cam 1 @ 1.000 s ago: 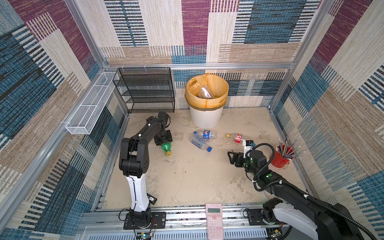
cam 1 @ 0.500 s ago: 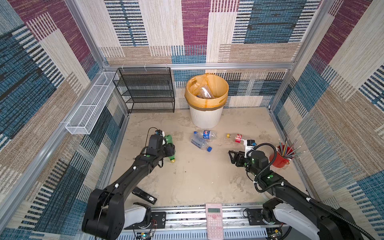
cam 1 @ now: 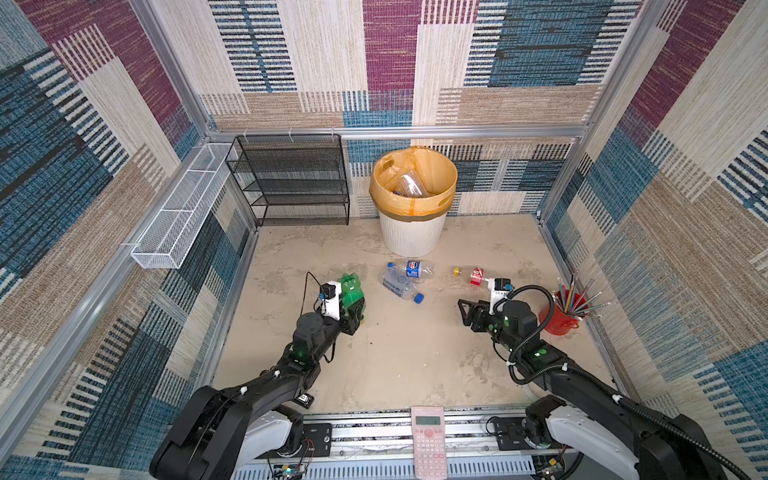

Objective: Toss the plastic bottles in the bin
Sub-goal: 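Swing the left gripper with the green bottle up over the bin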

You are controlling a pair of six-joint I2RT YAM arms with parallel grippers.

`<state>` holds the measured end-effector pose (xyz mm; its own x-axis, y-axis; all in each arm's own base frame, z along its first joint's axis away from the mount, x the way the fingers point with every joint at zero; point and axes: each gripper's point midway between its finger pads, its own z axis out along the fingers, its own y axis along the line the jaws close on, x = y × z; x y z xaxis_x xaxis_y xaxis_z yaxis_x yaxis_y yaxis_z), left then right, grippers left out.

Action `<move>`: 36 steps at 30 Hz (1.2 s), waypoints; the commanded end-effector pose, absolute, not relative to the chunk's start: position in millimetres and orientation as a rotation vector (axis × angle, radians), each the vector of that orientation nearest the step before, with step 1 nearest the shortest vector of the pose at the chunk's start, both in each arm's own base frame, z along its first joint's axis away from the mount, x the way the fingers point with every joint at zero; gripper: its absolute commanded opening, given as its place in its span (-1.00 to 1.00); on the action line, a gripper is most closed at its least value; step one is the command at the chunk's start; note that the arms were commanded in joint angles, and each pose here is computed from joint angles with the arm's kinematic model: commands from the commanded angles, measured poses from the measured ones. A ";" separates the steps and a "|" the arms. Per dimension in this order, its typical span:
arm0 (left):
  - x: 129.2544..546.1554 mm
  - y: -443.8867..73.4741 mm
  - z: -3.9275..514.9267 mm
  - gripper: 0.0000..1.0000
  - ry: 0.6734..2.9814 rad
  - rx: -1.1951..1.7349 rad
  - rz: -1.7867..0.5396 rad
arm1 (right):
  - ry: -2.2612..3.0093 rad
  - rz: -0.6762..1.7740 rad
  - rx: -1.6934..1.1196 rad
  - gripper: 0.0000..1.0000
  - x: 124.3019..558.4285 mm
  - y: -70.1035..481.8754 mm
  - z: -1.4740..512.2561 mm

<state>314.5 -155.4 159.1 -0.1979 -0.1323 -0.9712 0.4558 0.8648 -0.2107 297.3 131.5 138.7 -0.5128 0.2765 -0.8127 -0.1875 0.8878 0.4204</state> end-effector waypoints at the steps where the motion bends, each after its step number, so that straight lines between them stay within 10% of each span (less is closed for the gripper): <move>1: 306.9 -165.8 211.8 -0.03 1.410 0.334 -0.575 | 2.002 0.562 0.059 0.49 301.2 131.4 145.0; 36: 363.2 -239.9 504.6 -0.03 0.633 0.483 -0.629 | 1.972 0.508 0.021 0.51 306.6 128.8 159.5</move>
<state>359.6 -239.0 480.3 0.6085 -0.3468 -0.7138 0.6645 0.7144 0.2193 304.2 128.3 150.0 -0.4727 0.2362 -0.8490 -0.1989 0.9100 0.3639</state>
